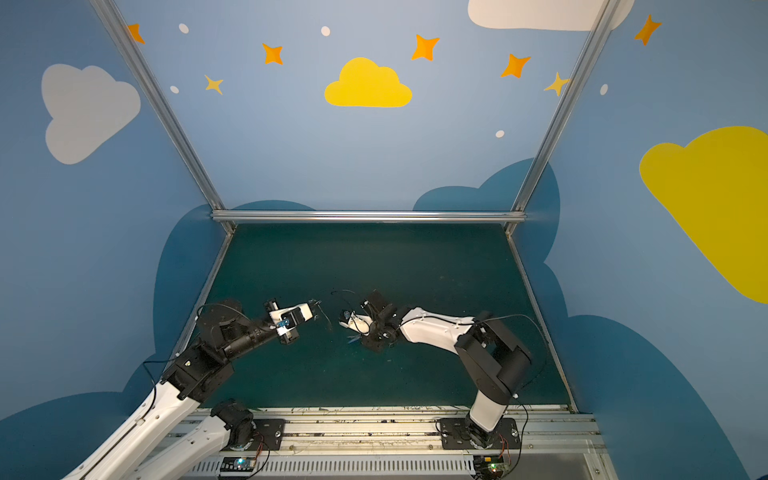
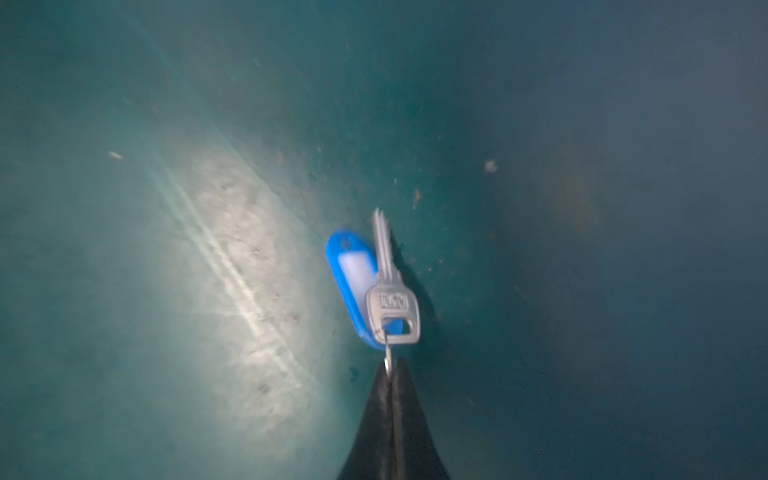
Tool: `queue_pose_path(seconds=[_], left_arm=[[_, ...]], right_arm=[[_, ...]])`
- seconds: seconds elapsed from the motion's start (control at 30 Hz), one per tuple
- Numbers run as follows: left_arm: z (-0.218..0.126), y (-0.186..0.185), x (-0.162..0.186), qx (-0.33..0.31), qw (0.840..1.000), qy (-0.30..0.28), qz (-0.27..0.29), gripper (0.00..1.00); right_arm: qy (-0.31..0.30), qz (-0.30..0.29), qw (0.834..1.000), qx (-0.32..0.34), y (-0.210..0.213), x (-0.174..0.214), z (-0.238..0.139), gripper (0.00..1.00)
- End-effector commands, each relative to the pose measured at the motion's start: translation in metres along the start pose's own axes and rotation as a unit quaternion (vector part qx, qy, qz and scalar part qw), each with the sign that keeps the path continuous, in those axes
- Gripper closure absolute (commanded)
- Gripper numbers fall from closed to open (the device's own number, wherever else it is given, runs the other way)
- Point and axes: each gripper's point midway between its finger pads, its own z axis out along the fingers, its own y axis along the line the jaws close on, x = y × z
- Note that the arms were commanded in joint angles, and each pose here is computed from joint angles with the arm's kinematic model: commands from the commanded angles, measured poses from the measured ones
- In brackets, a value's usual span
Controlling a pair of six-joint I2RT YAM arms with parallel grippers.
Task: Put the keys on the keyring
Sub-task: 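Close the right gripper on the key's ring and lift it, then carry the key with the right gripper toward the plate held by the left gripper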
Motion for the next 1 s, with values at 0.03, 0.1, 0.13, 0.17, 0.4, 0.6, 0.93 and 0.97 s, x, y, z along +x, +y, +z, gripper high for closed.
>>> queue_pose_path(seconds=[0.03, 0.1, 0.13, 0.17, 0.4, 0.6, 0.93, 0.97], left_arm=[[-0.005, 0.011, -0.013, -0.024, 0.999, -0.023, -0.004, 0.97], [-0.005, 0.012, -0.014, -0.025, 0.999, -0.024, -0.004, 0.97], [-0.004, 0.012, -0.014, -0.024, 0.999, -0.025, -0.005, 0.97], [-0.003, 0.013, -0.014, -0.023, 0.999, -0.025, -0.005, 0.97], [0.006, 0.014, -0.018, -0.008, 0.999, -0.030, -0.010, 0.97], [0.022, 0.010, -0.030, 0.025, 0.998, -0.060, -0.011, 0.97], [0.057, -0.008, -0.053, 0.071, 0.994, -0.067, 0.044, 0.97], [0.059, -0.010, -0.056, 0.074, 0.994, -0.068, 0.052, 0.96]], right_arm=[[-0.057, 0.007, 0.998, 0.000, 0.000, -0.020, -0.039, 1.00], [-0.071, 0.002, 0.997, -0.001, 0.002, -0.023, -0.053, 1.00], [-0.079, -0.003, 0.997, 0.001, 0.002, -0.025, -0.062, 1.00], [-0.086, -0.009, 0.996, 0.003, 0.001, -0.026, -0.072, 1.00], [-0.185, -0.070, 0.980, 0.010, 0.011, -0.043, -0.161, 1.00], [-0.239, -0.095, 0.965, 0.044, 0.015, -0.056, -0.218, 1.00], [-0.288, -0.086, 0.954, 0.009, 0.021, -0.087, -0.239, 1.00], [-0.289, -0.085, 0.954, 0.006, 0.021, -0.088, -0.239, 1.00]])
